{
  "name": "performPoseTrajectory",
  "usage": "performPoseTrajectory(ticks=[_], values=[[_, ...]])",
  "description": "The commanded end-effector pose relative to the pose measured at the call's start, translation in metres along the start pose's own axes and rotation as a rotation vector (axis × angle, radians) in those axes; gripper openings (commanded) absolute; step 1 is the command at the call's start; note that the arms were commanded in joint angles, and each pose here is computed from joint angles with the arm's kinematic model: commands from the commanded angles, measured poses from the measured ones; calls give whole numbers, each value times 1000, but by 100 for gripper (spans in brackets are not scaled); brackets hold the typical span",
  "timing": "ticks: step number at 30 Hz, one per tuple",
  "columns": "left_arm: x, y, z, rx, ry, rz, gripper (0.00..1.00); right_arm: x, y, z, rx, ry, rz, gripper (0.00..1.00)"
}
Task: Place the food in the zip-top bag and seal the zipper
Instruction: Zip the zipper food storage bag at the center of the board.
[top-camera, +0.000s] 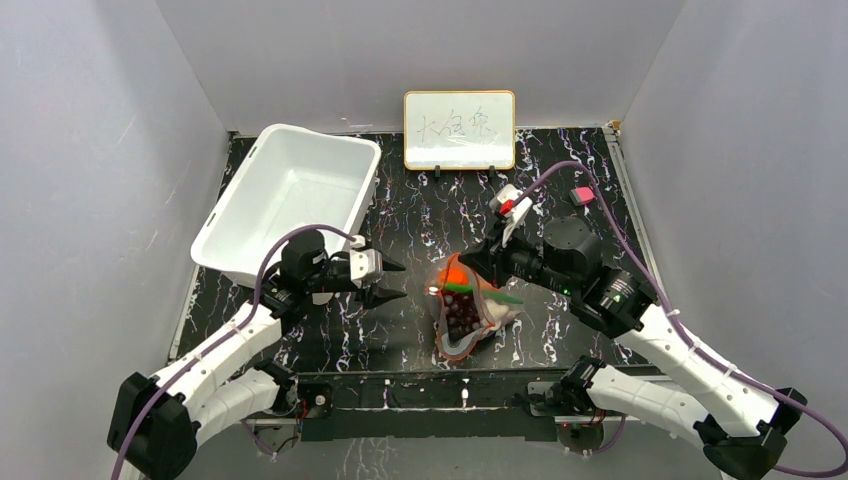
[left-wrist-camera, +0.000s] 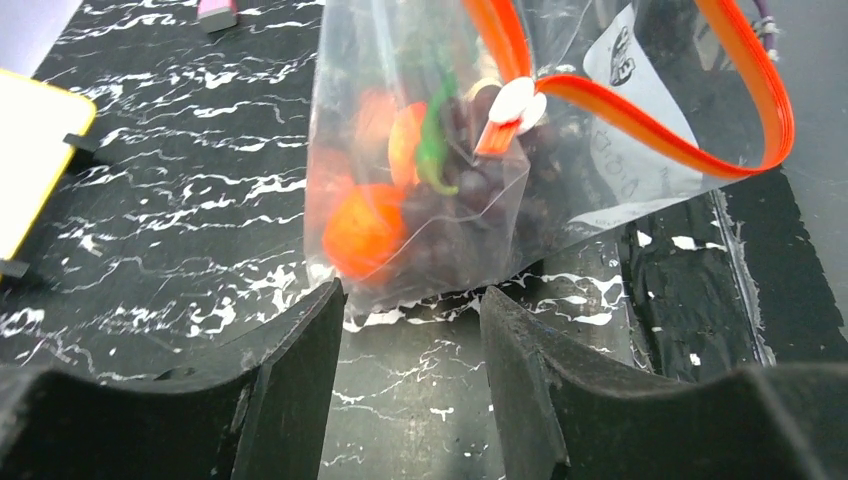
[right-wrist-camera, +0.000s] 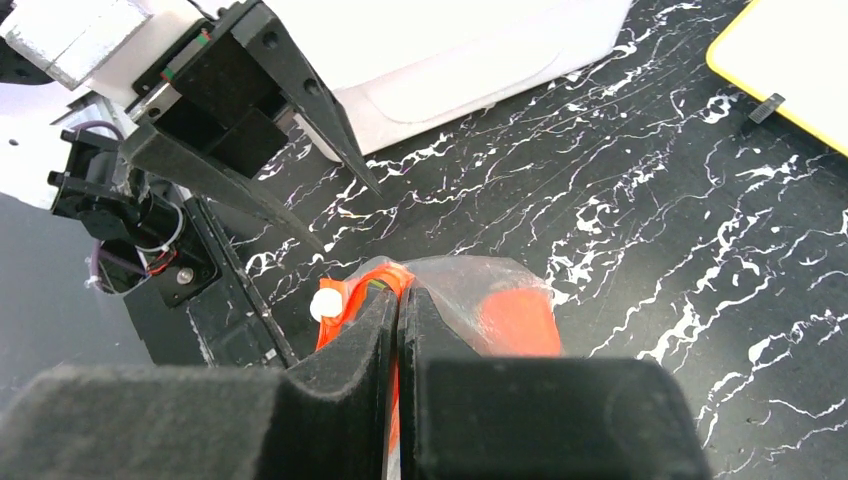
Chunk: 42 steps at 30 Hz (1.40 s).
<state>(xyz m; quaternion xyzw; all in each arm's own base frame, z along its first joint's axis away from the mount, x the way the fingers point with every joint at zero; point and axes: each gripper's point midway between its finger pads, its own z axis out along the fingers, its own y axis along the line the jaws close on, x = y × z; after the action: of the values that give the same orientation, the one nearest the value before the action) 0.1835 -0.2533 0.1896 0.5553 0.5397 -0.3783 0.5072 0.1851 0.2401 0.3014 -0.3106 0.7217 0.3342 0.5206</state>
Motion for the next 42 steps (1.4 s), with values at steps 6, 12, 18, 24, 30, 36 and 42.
performPoseTrajectory(ticks=[6, 12, 18, 24, 30, 36, 42], values=[[-35, -18, 21, 137, -156, 162, 48, -19, 12, 12, -85, -90, -25, 0], [-32, -28, 26, 185, -157, 161, 41, -20, 9, 17, -68, -100, -22, 0], [-28, -39, 25, 233, -152, 166, 42, -14, 7, 28, -66, -79, -4, 0], [-25, -44, 23, 241, -154, 174, 42, -10, 6, 30, -62, -67, 11, 0], [-36, -43, 16, 206, -153, 217, 44, -10, 4, 31, -54, -63, 19, 0], [-50, -39, 7, 151, -161, 269, 44, -10, 4, 33, -50, -60, 21, 0], [-38, -40, 15, 176, -149, 249, 37, -11, 4, 34, -53, -57, 24, 0]])
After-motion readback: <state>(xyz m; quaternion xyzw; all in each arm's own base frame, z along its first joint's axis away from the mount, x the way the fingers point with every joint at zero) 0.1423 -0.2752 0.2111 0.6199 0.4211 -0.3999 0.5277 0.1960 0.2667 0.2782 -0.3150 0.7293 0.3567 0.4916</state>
